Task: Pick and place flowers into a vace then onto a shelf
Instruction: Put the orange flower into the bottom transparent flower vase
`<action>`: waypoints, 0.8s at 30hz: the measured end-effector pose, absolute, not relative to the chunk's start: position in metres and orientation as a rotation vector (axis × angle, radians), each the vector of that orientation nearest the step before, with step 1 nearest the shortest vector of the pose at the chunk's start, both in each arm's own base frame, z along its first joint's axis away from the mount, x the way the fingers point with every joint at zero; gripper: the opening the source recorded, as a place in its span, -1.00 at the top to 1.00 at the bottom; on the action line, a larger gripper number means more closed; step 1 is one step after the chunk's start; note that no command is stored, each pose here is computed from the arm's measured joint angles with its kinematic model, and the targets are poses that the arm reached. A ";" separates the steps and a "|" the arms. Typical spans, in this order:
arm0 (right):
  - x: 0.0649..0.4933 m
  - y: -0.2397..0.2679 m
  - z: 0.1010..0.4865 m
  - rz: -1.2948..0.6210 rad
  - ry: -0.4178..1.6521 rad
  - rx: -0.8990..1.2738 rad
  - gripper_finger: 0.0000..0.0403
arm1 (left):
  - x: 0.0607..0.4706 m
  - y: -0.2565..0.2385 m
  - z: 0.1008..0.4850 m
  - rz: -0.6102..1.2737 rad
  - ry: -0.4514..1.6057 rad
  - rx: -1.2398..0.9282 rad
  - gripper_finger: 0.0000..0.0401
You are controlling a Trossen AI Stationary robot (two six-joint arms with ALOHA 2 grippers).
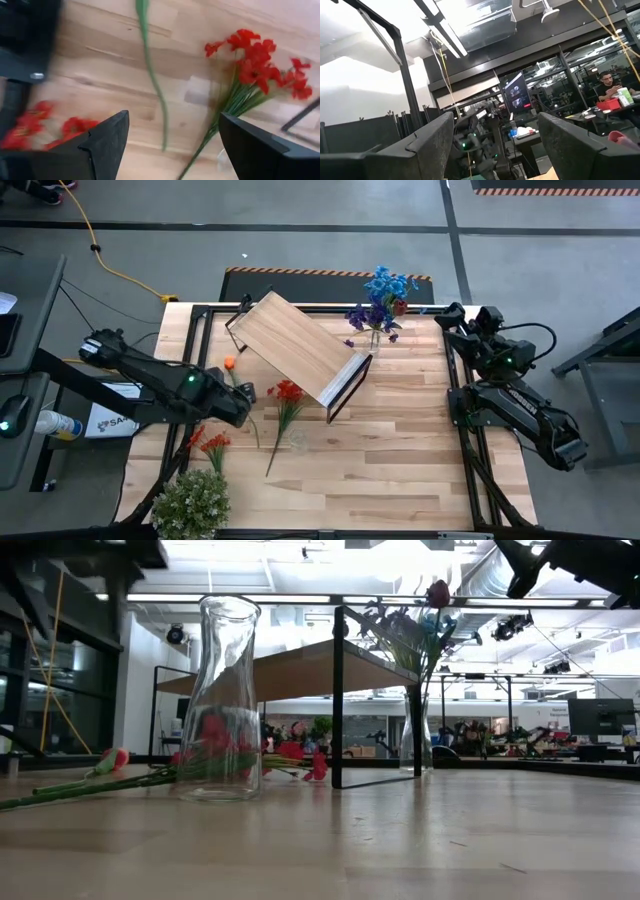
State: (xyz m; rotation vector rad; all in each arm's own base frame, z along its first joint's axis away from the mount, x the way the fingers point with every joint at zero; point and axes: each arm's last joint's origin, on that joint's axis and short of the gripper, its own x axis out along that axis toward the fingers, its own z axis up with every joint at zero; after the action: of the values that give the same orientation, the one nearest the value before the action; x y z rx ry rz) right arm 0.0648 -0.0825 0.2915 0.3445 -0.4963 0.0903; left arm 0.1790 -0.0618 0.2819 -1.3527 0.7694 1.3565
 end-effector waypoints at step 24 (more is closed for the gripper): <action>0.065 -0.081 0.291 0.160 -0.424 0.443 -0.39 | 0.204 -0.014 0.194 1.625 0.961 -1.381 -0.68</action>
State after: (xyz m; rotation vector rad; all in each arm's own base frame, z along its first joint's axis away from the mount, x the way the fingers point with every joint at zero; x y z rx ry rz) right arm 0.0655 -0.0809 0.2908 0.4434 -0.4237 0.1599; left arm 0.2043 -0.0138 0.1939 -1.3809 0.9614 1.6250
